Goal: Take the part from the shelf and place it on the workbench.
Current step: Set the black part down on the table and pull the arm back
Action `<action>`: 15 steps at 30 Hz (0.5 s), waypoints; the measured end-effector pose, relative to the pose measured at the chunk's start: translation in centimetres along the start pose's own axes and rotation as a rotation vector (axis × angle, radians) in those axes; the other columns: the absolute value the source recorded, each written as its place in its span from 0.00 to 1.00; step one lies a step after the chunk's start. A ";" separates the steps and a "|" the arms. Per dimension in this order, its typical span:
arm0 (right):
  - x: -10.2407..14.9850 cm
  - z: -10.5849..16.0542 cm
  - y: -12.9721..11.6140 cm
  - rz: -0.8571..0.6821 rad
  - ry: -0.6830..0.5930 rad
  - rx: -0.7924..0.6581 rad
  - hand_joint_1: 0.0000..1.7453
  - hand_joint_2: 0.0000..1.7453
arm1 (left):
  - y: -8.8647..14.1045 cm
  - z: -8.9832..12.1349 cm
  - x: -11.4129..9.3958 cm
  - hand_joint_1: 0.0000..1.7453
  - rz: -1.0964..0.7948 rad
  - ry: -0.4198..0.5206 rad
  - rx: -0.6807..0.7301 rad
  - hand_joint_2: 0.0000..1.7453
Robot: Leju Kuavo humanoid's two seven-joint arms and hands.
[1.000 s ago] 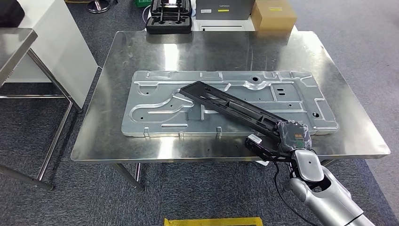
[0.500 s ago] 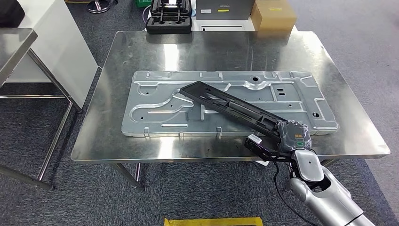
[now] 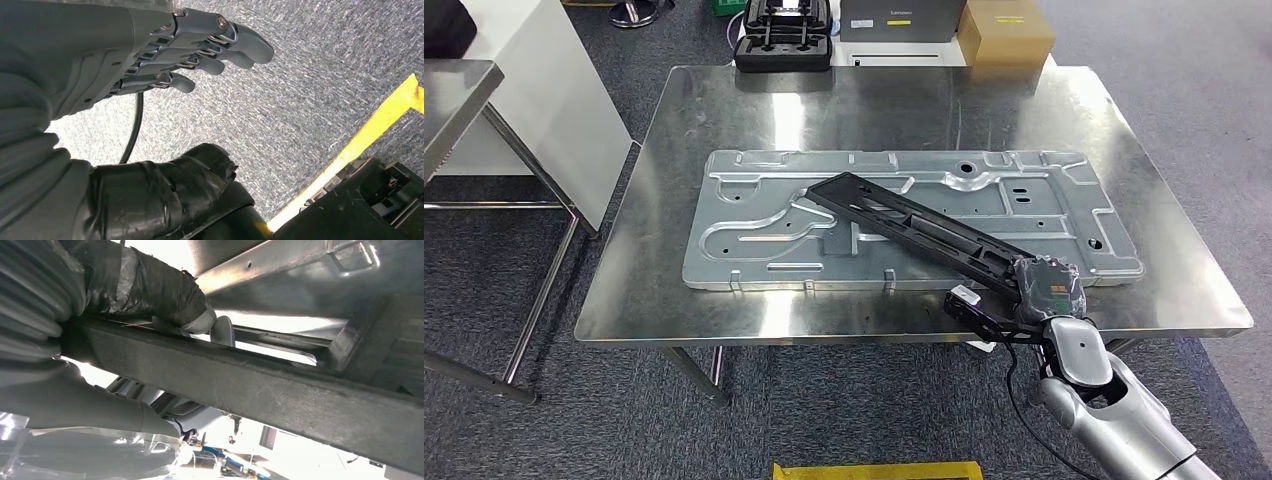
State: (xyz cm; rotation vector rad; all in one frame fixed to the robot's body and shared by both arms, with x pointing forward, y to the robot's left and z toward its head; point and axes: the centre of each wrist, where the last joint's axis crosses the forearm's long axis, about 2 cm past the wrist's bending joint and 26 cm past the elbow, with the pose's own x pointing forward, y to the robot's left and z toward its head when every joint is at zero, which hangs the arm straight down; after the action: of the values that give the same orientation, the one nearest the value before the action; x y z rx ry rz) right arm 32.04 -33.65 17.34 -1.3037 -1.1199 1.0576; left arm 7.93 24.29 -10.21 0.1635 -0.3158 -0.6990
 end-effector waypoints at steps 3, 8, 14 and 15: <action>0.0 0.0 0.0 0.000 0.000 0.000 1.00 1.00 | 0.0 0.0 0.0 0.00 0.000 0.000 0.000 1.00; 0.0 0.0 0.0 0.000 0.000 0.000 1.00 1.00 | 0.0 0.0 0.0 0.00 0.000 0.000 0.000 1.00; 0.0 0.0 0.0 0.000 0.000 0.000 1.00 1.00 | 0.0 0.0 0.0 0.00 0.000 0.000 0.000 1.00; 0.0 0.0 0.0 0.000 0.000 0.000 1.00 1.00 | 0.0 0.0 0.0 0.00 0.000 0.000 0.000 1.00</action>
State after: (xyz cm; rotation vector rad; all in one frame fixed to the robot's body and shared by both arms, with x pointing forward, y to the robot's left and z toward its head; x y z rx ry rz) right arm 32.04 -33.65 17.34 -1.3037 -1.1199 1.0576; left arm 7.93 24.29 -10.21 0.1635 -0.3157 -0.6989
